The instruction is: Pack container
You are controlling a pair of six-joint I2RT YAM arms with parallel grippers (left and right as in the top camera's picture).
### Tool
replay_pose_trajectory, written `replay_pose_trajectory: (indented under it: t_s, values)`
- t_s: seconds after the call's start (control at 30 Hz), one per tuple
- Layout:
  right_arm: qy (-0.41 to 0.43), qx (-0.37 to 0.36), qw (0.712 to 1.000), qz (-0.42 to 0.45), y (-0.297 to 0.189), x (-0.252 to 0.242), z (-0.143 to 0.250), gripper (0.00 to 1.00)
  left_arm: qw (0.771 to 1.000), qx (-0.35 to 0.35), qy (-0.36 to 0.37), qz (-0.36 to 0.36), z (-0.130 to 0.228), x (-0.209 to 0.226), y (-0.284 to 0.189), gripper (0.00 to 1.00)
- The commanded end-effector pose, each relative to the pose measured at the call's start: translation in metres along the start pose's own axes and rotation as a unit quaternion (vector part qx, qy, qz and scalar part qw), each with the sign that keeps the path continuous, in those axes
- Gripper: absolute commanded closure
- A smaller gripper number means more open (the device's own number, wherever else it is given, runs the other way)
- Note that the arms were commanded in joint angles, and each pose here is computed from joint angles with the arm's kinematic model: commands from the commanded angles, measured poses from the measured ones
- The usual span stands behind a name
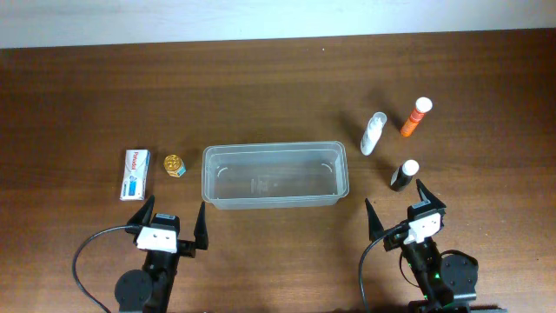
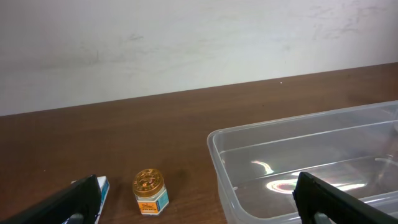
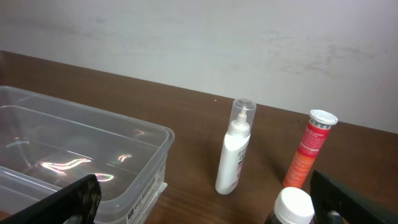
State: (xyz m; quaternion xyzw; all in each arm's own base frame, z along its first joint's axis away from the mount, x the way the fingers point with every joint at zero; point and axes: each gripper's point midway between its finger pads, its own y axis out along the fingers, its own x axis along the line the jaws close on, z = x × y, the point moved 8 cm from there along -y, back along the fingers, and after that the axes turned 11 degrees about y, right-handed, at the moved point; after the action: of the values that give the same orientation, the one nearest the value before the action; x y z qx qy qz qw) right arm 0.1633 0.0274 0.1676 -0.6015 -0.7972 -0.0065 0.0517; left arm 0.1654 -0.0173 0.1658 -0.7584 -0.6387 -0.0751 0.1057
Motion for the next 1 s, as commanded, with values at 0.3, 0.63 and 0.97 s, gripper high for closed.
replay_pose_trajectory:
  t_s: [0.3,0.63,0.97]
  values:
    - [0.007,-0.011,1.0,-0.005,0.0,0.0,-0.003,0.02,1.0,0.002,0.008,-0.003,0.001,0.001,0.0,0.01]
    - [0.069,-0.075,0.995,-0.017,-0.016,0.011,-0.08,0.02,1.0,0.002,0.008,-0.003,0.001,0.001,0.0,0.01]
    - [0.128,0.143,0.981,0.019,0.035,0.006,-0.194,0.02,1.0,0.002,0.008,-0.003,0.001,0.001,0.0,0.01]
